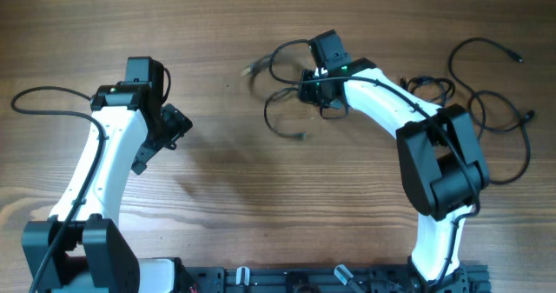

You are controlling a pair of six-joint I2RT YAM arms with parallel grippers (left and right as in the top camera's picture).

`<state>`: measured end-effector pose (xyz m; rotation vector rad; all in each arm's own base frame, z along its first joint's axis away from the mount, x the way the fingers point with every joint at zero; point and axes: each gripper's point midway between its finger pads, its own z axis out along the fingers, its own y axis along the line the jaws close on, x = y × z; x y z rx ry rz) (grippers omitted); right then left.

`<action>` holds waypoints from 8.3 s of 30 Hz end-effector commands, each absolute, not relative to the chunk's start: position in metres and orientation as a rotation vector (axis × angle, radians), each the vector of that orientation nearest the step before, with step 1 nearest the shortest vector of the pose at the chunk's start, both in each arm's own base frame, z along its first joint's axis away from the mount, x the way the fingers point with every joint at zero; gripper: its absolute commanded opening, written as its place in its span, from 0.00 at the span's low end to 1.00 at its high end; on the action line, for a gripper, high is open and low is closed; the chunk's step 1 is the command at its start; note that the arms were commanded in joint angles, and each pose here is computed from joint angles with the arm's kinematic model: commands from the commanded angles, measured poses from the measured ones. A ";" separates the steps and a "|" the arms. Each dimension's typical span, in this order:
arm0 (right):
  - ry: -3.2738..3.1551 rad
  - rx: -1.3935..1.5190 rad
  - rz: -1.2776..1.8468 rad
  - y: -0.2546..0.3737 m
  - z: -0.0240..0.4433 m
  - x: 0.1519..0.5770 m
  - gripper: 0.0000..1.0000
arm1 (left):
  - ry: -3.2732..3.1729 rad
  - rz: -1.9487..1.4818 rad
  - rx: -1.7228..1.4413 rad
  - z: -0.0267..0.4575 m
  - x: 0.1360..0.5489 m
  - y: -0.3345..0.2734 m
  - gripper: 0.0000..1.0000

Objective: Untangle cables

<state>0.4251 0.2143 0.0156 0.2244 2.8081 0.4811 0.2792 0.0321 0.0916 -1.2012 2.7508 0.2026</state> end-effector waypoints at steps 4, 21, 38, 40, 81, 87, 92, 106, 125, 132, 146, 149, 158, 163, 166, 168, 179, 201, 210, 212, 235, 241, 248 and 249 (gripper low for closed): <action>2.804 -0.005 0.604 0.212 0.047 0.414 0.04 | 2.749 0.236 -1.204 0.090 0.277 0.037 1.00; 2.773 -0.188 0.532 0.202 0.090 0.402 1.00 | 2.750 0.236 -1.204 0.089 0.277 0.037 1.00; 2.661 -0.383 0.441 0.287 0.088 0.383 0.65 | 2.750 0.236 -1.204 0.089 0.277 0.037 1.00; 2.692 -0.241 0.361 0.288 0.072 0.384 0.60 | 2.750 0.236 -1.204 0.089 0.277 0.037 1.00; 2.788 -0.201 0.040 0.279 -0.028 0.374 0.37 | 2.750 0.236 -1.204 0.089 0.277 0.037 1.00; 2.848 -0.243 0.059 0.279 -0.032 0.361 0.04 | 2.750 0.236 -1.204 0.089 0.277 0.037 1.00; 2.777 -0.565 0.415 0.323 0.016 0.356 0.04 | 2.749 0.236 -1.204 0.090 0.277 0.037 1.00; 2.329 -0.419 0.403 0.218 0.242 0.393 0.04 | 2.749 0.236 -1.204 0.090 0.277 0.037 1.00; 2.654 0.419 -0.320 -0.092 0.147 0.410 0.04 | 2.749 0.236 -1.204 0.090 0.277 0.037 1.00; 2.718 0.471 -0.339 -0.109 0.122 0.406 0.51 | 2.749 0.236 -1.204 0.090 0.277 0.037 1.00; 2.724 0.450 -0.195 -0.092 0.116 0.414 1.00 | 2.749 0.236 -1.204 0.090 0.277 0.037 1.00; 2.733 0.429 -0.075 -0.078 0.115 0.416 1.00 | 2.749 0.236 -1.204 0.090 0.277 0.037 1.00; 2.729 0.425 -0.061 -0.076 0.115 0.418 1.00 | 2.749 0.236 -1.204 0.090 0.277 0.037 1.00; 2.729 0.425 -0.061 -0.076 0.115 0.418 1.00 | 2.749 0.236 -1.204 0.090 0.277 0.037 1.00; 2.729 0.425 -0.061 -0.076 0.115 0.418 1.00 | 2.750 0.236 -1.204 0.090 0.277 0.037 1.00; 2.729 0.425 -0.061 -0.076 0.115 0.418 1.00 | 2.749 0.236 -1.204 0.090 0.277 0.037 1.00; 2.729 0.425 -0.061 -0.076 0.115 0.418 1.00 | 2.750 0.236 -1.204 0.089 0.277 0.037 1.00; 2.728 0.425 -0.061 -0.076 0.116 0.418 1.00 | 2.749 0.236 -1.204 0.090 0.277 0.037 1.00; 2.494 0.381 -0.055 -0.070 0.211 0.406 1.00 | 2.749 0.236 -1.204 0.090 0.277 0.037 1.00; 2.379 0.367 -0.055 -0.068 0.256 0.393 1.00 | 2.749 0.236 -1.204 0.090 0.277 0.037 1.00; 1.962 0.071 0.111 0.016 0.408 0.247 1.00 | 2.750 0.236 -1.204 0.089 0.277 0.037 1.00; 2.033 0.072 0.104 0.013 0.392 0.215 0.99 | 2.750 0.236 -1.204 0.089 0.277 0.037 1.00; 2.019 0.081 0.052 0.001 0.388 0.167 1.00 | 2.749 0.236 -1.204 0.090 0.277 0.037 1.00; 2.009 0.071 0.058 0.002 0.389 0.163 1.00 | 2.750 0.236 -1.204 0.089 0.277 0.037 1.00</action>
